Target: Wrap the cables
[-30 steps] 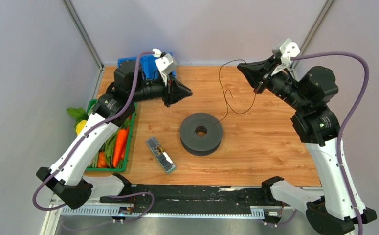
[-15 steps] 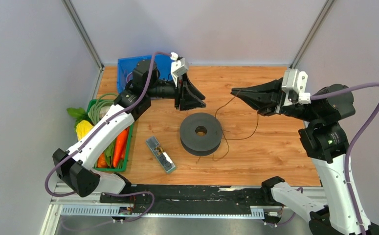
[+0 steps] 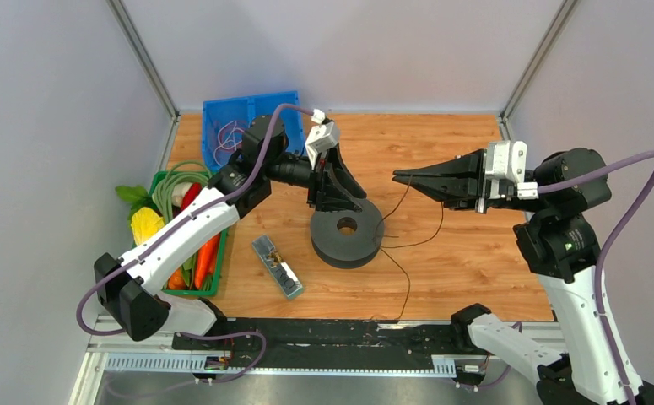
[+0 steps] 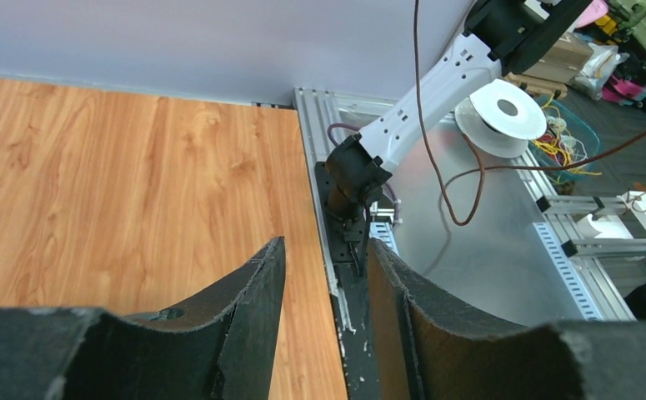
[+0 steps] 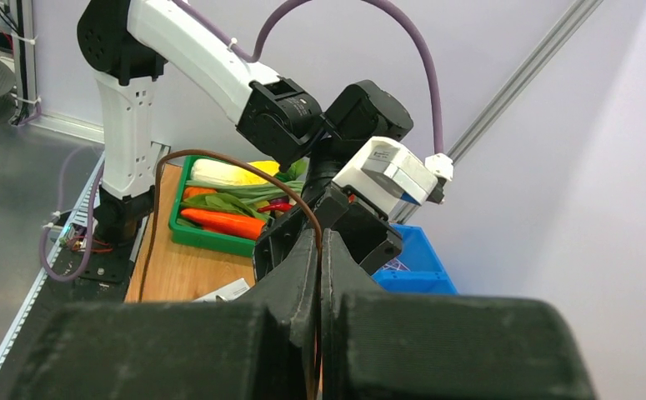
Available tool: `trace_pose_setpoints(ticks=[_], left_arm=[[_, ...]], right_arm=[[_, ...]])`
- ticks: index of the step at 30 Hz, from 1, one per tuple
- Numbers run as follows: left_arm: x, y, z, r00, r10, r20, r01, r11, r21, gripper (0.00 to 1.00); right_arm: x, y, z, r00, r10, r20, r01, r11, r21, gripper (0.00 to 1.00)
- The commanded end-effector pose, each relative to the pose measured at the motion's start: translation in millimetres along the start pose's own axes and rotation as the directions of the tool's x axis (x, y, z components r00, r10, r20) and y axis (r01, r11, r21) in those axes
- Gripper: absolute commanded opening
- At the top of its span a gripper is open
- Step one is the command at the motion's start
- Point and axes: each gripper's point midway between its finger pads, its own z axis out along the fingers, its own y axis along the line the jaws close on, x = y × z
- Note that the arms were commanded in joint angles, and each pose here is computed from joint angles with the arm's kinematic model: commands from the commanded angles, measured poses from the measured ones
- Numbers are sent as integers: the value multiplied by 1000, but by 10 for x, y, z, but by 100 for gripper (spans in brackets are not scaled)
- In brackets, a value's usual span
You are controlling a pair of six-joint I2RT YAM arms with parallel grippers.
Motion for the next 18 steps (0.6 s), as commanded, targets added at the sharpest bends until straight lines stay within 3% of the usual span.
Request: trace_pose_setpoints(ticks=[1,11,18], left_arm=[[-129,-164,28,997,63,33,-64,998,25,49],[107,-212,86,999,53,2,-53,998,39,49],[33,-305,73,995,93,38,-95,993,63,49]], right_arm=[[-47,0,14,998,-59,18,59,998,-5,0],[-13,-72,42,998,-57,9,57,998,30,0],[0,-61,41,998,-57,5,57,998,33,0]])
